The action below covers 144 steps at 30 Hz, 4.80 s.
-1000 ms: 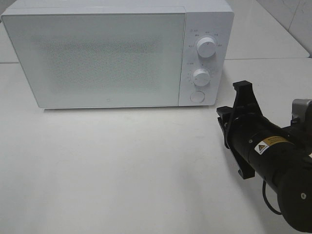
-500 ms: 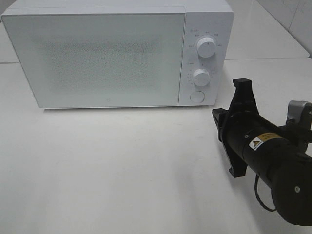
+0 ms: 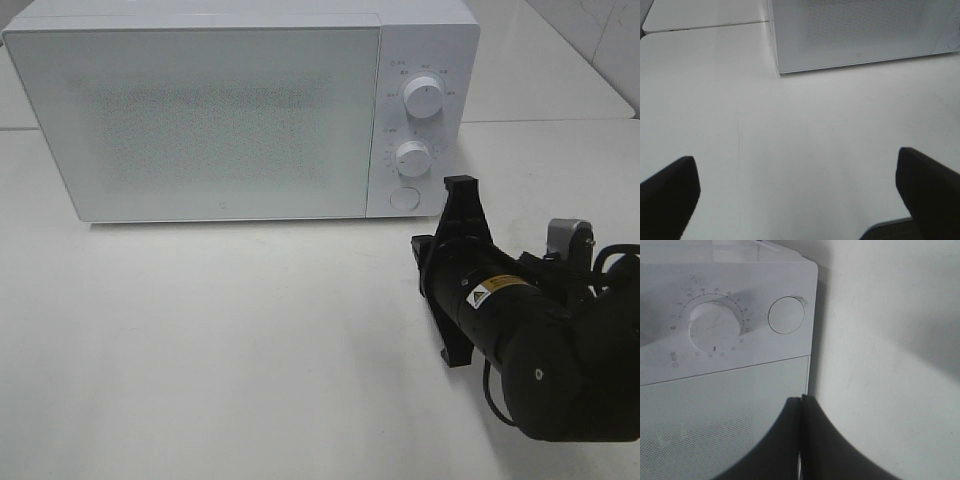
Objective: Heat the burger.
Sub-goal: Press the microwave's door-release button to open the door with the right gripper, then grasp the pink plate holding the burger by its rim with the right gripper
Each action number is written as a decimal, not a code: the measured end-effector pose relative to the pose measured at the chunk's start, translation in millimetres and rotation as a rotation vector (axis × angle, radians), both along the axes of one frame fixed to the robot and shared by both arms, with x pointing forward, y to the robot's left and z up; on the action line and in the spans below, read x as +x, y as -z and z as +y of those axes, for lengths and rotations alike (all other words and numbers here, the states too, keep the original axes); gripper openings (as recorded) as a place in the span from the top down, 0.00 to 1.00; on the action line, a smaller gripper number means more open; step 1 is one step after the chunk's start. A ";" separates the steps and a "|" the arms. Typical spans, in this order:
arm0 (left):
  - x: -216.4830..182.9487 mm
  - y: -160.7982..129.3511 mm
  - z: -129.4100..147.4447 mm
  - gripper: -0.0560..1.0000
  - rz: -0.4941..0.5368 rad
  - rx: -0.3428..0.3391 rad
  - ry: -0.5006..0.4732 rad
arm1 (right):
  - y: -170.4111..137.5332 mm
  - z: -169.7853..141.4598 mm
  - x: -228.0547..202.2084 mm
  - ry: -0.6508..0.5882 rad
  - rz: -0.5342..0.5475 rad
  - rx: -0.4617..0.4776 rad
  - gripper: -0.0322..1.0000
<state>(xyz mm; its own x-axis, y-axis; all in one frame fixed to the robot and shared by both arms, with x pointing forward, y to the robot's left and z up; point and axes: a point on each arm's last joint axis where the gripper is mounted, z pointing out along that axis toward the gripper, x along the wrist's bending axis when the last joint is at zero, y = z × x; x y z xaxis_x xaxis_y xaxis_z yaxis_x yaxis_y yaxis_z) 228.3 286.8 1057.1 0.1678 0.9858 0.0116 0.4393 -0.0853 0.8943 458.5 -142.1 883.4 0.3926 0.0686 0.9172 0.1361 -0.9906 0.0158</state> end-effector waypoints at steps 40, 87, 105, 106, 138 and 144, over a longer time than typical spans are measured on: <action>0.0 0.0 0.2 0.01 0.000 0.002 -0.001 | 22.5 6.8 96.0 0.083 0.024 0.043 0.96; 0.0 0.0 0.2 0.01 0.000 0.002 -0.001 | 36.5 14.8 130.4 0.182 -0.008 0.072 0.96; 0.0 0.0 0.2 0.01 0.000 0.002 -0.001 | 34.9 13.9 126.9 0.164 -0.015 0.062 0.96; 0.0 0.0 0.2 0.01 0.000 0.002 -0.001 | 34.9 13.9 126.9 0.164 -0.015 0.062 0.96; 0.0 0.0 0.2 0.01 0.000 0.002 -0.001 | -5.8 -0.6 78.9 -0.238 0.222 -0.307 0.96; 0.0 0.0 0.2 0.01 0.000 0.002 -0.001 | -26.1 3.1 67.2 -0.489 0.221 -0.513 0.95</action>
<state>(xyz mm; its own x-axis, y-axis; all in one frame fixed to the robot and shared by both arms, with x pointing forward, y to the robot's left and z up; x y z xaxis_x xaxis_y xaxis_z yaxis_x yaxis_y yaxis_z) 228.3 287.0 1057.0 0.1666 0.9859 0.0132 0.4394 -0.0862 0.8942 525.7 -139.0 909.5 0.3791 0.6809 0.6266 0.6129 -0.6921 0.3813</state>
